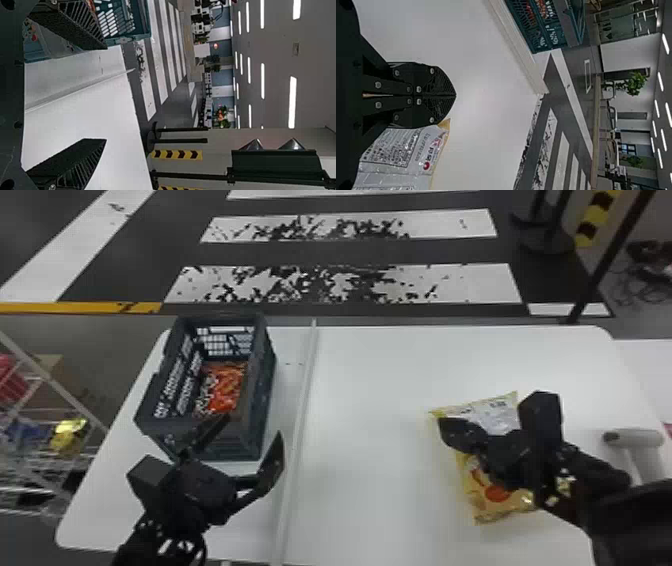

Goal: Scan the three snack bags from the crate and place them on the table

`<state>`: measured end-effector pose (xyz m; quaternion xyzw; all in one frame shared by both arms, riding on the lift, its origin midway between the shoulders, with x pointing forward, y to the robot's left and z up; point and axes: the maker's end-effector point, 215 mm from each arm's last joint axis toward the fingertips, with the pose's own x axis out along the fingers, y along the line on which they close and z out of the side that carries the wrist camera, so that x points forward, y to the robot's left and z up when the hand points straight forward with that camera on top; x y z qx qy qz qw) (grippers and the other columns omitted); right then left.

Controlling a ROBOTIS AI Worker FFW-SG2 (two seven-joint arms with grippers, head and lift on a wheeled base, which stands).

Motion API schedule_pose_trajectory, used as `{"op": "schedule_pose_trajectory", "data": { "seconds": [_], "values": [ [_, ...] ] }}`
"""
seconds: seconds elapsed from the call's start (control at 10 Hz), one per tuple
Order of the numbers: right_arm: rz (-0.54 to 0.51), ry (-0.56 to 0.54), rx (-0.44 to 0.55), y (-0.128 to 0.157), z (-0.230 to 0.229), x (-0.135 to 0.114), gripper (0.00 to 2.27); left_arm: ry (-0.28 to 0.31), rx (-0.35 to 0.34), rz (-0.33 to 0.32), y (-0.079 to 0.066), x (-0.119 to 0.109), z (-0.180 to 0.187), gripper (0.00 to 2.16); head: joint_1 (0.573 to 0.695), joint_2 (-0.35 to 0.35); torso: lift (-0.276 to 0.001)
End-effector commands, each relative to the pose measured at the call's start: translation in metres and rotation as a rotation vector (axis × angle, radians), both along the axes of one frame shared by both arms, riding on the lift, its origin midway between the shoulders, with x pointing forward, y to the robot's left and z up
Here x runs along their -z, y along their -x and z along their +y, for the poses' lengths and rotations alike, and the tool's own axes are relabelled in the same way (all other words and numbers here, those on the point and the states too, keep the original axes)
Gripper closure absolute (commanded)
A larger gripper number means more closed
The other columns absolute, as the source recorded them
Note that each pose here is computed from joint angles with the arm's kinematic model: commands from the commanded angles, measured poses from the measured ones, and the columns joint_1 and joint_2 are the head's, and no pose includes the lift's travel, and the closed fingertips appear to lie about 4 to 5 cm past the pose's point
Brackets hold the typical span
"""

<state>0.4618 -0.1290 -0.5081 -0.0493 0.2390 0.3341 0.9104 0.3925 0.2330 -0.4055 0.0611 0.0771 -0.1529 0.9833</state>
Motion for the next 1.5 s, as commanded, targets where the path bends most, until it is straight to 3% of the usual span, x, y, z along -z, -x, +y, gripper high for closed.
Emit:
{"op": "schedule_pose_trajectory", "data": {
  "seconds": [0.0, 0.4, 1.0, 1.4],
  "values": [
    [0.015, -0.008, -0.023, 0.014, 0.011, 0.008, 2.13, 0.001, 0.000, 0.002, -0.001, 0.001, 0.000, 0.04, 0.695, 0.132, -0.062],
    [0.033, 0.048, -0.032, 0.012, 0.008, 0.032, 2.13, 0.003, 0.000, -0.001, -0.002, 0.000, 0.000, 0.04, 0.695, 0.162, -0.062],
    [0.019, 0.078, 0.054, -0.010, -0.034, 0.030, 2.13, 0.040, -0.039, -0.050, -0.005, -0.016, 0.002, 0.04, 0.695, 0.104, -0.062],
    [0.019, 0.067, 0.051, -0.003, -0.038, 0.024, 2.13, 0.061, -0.066, -0.047, -0.005, -0.015, 0.007, 0.04, 0.695, 0.087, -0.062]
  ]
}}
